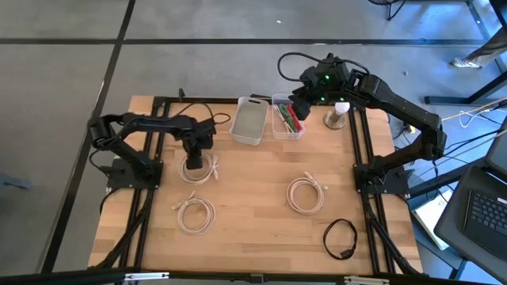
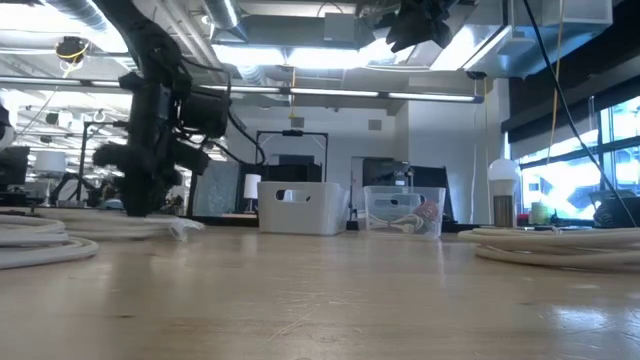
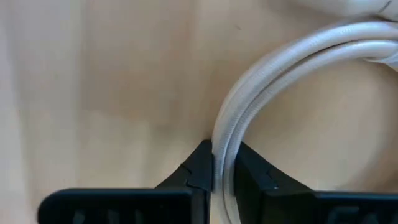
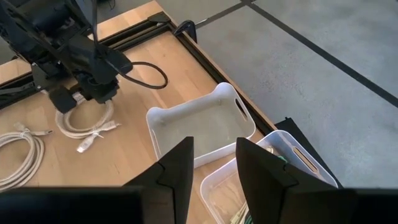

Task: Pick & Place USB Port
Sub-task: Put the top left brown hdmi cable into the white bin

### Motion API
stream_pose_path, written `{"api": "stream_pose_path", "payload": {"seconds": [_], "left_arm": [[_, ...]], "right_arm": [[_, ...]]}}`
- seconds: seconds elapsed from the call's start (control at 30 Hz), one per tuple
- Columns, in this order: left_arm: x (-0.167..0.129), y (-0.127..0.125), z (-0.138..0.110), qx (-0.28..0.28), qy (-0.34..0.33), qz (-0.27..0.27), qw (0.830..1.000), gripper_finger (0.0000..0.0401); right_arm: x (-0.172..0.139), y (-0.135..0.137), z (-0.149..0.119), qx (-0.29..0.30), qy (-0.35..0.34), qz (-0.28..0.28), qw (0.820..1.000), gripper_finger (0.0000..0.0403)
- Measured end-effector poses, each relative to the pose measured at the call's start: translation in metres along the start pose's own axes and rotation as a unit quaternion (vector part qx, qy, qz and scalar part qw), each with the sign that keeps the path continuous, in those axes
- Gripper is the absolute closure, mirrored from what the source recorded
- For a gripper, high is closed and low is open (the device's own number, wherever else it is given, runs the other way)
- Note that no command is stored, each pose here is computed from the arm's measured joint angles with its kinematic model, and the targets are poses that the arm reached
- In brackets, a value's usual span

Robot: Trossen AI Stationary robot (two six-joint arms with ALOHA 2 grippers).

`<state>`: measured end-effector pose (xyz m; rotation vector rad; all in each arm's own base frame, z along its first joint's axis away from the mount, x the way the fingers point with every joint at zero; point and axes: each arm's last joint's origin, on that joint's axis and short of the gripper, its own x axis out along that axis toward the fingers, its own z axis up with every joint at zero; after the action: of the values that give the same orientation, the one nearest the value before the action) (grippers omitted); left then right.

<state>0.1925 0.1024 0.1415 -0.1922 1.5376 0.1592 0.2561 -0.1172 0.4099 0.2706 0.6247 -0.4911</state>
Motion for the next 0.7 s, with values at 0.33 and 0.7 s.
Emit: {"api": "stream_pose_path", "payload": {"seconds": [0.33, 0.7], "left_arm": [[-0.076, -0.003, 0.003, -0.041, -0.107, 0.001, 0.993, 0.0370], [-0.182, -0.010, -0.001, -0.054, -0.362, 0.000, 0.931, 0.0370]], "right_arm": [[0.000, 0.000, 0.000, 0.000, 0.000, 0.000, 1.000, 0.0280], [0.000, 0.000, 0.000, 0.001, -0.001, 0.000, 1.000, 0.0280]]}}
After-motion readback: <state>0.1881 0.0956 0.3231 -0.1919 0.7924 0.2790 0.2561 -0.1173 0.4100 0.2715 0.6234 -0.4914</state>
